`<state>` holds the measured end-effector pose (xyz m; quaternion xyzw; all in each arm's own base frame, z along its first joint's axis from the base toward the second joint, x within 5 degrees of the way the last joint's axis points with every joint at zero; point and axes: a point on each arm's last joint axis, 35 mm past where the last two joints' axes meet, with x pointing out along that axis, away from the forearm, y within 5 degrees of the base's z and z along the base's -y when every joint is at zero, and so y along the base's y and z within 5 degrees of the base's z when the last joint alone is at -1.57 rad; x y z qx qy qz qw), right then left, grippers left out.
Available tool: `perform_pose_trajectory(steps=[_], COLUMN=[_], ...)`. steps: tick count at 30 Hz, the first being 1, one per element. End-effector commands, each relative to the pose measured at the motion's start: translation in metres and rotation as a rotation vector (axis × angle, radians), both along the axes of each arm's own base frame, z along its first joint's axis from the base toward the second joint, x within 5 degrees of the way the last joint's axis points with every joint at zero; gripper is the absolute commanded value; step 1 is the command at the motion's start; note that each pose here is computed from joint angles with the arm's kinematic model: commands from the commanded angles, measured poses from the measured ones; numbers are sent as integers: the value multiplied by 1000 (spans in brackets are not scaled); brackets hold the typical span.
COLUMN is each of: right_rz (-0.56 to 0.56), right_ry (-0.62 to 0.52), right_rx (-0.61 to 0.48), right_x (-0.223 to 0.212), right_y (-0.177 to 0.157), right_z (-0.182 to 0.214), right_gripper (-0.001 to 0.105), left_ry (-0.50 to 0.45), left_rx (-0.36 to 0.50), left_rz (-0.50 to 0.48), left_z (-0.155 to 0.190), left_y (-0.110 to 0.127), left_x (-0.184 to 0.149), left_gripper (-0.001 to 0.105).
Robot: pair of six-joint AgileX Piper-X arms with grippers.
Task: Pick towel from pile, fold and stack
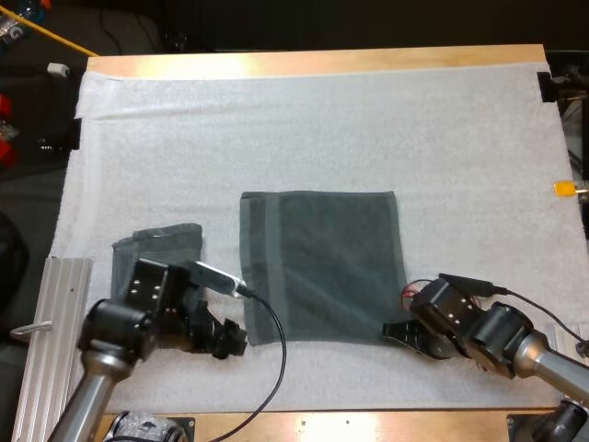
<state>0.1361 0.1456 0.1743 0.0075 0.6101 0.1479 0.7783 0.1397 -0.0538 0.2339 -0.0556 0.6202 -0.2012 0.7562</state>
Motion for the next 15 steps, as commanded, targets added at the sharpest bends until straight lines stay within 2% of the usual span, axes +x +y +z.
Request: perform_pose_trajectory(steps=[1, 6, 11, 15], right_rz=[10, 10, 10, 10], right_ry=[-1, -1, -1, -1], right_rx=[-17, -17, -17, -17], right_x=[-2, -2, -2, -2], right_y=[-1, -1, -1, -1], right_z=[1, 1, 1, 1], right_gripper=[0, 0, 0, 0], left_ry=[13, -6, -89, -56], left_rx=[-4, 13, 154, 213], left_rz=[-31, -150, -230, -299], left_z=[-10, -28, -39, -56], left_y=[-4, -25, -46, -61], left_x=[0, 2, 7, 8], left_gripper=[65, 59, 59, 58])
